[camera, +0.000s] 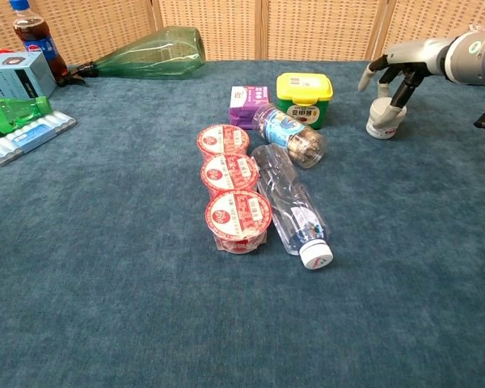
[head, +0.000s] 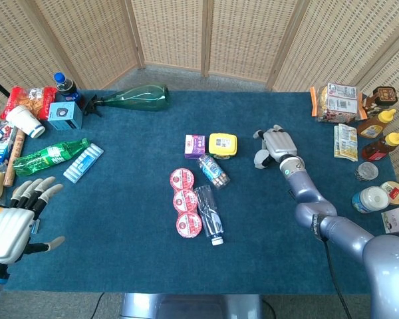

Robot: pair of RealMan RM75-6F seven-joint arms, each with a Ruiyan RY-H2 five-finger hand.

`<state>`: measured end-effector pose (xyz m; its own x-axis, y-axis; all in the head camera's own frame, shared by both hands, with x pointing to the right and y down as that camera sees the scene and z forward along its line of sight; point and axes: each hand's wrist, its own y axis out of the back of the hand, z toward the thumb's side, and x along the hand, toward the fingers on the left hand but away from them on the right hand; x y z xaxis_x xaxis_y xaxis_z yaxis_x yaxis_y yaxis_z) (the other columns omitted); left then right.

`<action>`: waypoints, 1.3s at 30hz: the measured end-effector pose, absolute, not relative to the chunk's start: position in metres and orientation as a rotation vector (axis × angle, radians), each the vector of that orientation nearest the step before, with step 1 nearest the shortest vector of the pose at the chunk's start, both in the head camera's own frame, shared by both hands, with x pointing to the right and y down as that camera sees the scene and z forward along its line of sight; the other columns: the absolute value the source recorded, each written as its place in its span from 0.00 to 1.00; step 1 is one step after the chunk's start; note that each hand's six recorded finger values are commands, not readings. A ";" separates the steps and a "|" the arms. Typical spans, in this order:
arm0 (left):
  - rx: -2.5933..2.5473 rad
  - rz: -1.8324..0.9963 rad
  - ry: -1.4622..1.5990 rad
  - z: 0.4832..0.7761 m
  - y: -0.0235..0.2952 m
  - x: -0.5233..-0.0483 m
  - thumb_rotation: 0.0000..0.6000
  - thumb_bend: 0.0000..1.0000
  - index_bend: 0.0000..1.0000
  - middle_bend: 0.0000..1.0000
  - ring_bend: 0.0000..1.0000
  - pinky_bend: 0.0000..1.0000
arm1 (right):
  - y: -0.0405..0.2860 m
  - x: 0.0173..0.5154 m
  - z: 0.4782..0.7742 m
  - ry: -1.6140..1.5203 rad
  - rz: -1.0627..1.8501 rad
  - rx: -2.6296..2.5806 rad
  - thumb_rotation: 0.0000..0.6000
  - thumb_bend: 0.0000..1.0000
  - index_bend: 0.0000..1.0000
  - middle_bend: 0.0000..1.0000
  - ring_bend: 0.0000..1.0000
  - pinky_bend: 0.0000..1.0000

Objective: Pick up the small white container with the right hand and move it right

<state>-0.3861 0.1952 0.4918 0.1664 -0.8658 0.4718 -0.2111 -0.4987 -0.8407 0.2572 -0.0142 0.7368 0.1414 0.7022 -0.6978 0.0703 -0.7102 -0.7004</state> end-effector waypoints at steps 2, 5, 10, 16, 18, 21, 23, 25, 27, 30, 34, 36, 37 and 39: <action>-1.831 -1.359 1.021 0.492 0.196 -0.387 1.00 0.10 0.13 0.00 0.00 0.00 | -0.013 0.260 0.737 -0.754 1.610 -1.916 1.00 0.00 0.43 0.83 0.42 0.20; -1.833 -1.360 1.022 0.493 0.196 -0.388 1.00 0.10 0.13 0.00 0.00 0.00 | -0.014 0.263 0.733 -0.785 1.599 -1.921 1.00 0.00 0.45 0.87 0.46 0.23; -1.847 -1.355 1.017 0.496 0.195 -0.386 1.00 0.10 0.13 0.00 0.00 0.00 | -0.015 0.268 0.716 -0.826 1.553 -1.922 1.00 0.00 0.46 0.87 0.46 0.24; -1.875 -1.339 1.007 0.502 0.196 -0.381 1.00 0.10 0.13 0.00 0.00 0.00 | -0.014 0.268 0.684 -0.905 1.465 -1.939 1.00 0.00 0.46 0.87 0.46 0.24; -1.880 -1.336 1.004 0.502 0.197 -0.380 1.00 0.10 0.13 0.00 0.00 0.00 | -0.013 0.268 0.671 -0.948 1.427 -1.951 1.00 0.00 0.46 0.87 0.46 0.24; -1.885 -1.330 1.002 0.502 0.198 -0.379 1.00 0.10 0.13 0.00 0.00 0.00 | -0.010 0.269 0.650 -1.020 1.369 -1.970 1.00 0.00 0.46 0.87 0.46 0.24; -1.888 -1.324 1.001 0.502 0.199 -0.378 1.00 0.10 0.13 0.00 0.00 0.00 | -0.009 0.272 0.638 -1.064 1.336 -1.979 1.00 0.00 0.46 0.87 0.47 0.24; -1.890 -1.320 0.999 0.501 0.200 -0.377 1.00 0.10 0.13 0.00 0.00 0.00 | -0.007 0.275 0.625 -1.108 1.300 -1.985 1.00 0.00 0.46 0.87 0.47 0.24; -1.891 -1.318 0.997 0.501 0.201 -0.377 1.00 0.10 0.13 0.00 0.00 0.00 | -0.006 0.277 0.614 -1.138 1.272 -1.989 1.00 0.00 0.46 0.87 0.47 0.24; -1.894 -1.314 0.999 0.500 0.203 -0.377 1.00 0.10 0.13 0.00 0.00 0.00 | -0.006 0.279 0.597 -1.172 1.229 -1.986 1.00 0.00 0.46 0.87 0.47 0.24; -1.894 -1.307 0.999 0.499 0.203 -0.377 1.00 0.10 0.13 0.00 0.00 0.00 | -0.007 0.280 0.579 -1.199 1.186 -1.980 1.00 0.00 0.46 0.87 0.47 0.24; -1.895 -1.305 1.000 0.499 0.204 -0.376 1.00 0.10 0.13 0.00 0.00 0.00 | -0.007 0.280 0.574 -1.202 1.176 -1.979 1.00 0.00 0.46 0.87 0.47 0.24; -1.896 -1.305 1.000 0.499 0.204 -0.376 1.00 0.10 0.13 0.00 0.00 0.00 | -0.006 0.280 0.571 -1.203 1.171 -1.980 1.00 0.00 0.46 0.87 0.47 0.24; -1.897 -1.306 0.999 0.500 0.203 -0.376 1.00 0.10 0.13 0.00 0.00 0.00 | -0.006 0.279 0.569 -1.205 1.167 -1.982 1.00 0.00 0.46 0.87 0.47 0.24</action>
<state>-0.3762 0.2034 0.4998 0.2247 -0.8506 0.4754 -0.2363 -0.5209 -0.8203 0.2794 -0.0060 0.5692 0.2257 0.8904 -0.3954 0.4243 -0.4551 -0.7828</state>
